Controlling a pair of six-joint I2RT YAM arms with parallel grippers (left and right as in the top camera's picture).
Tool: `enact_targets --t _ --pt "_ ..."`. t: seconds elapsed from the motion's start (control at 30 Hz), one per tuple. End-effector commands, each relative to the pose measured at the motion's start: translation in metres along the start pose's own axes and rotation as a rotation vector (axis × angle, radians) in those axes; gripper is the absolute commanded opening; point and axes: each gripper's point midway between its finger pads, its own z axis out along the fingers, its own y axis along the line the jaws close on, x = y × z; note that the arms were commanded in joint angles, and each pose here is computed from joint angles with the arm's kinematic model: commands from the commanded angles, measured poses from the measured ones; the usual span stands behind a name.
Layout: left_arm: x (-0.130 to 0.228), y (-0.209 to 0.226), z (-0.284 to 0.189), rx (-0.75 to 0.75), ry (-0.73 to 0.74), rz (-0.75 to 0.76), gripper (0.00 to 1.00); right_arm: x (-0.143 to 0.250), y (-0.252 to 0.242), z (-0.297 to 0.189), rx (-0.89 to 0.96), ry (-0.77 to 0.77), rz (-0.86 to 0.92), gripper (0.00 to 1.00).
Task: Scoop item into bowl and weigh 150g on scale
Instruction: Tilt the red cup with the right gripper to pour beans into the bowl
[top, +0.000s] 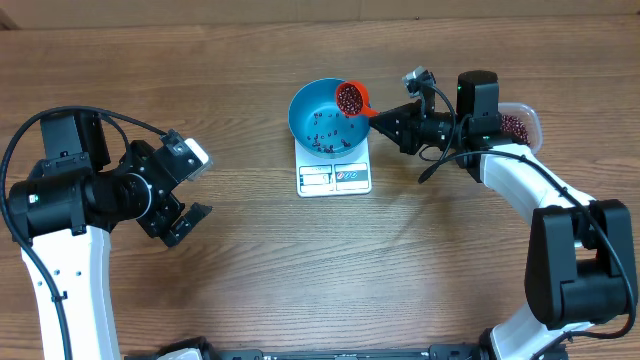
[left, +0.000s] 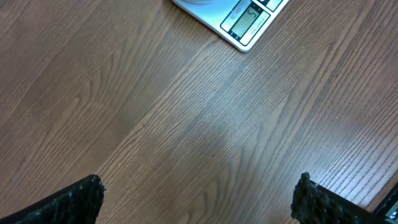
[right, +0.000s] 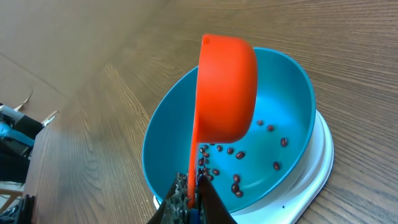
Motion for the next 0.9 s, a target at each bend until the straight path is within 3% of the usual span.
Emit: enact_targets --t 0.0,0.6,0.87 --pt "0.001 0.001 0.000 -0.006 0.008 0.035 1.00 0.001 0.000 0.003 -0.006 0.001 -0.016 0.04" --pt "0.001 0.001 0.000 -0.006 0.008 0.035 0.99 -0.005 -0.004 0.006 0.033 -0.013 -0.087 0.04" --pt "0.001 0.001 0.000 -0.006 0.008 0.035 1.00 0.003 0.002 0.033 0.128 0.035 -0.163 0.04"
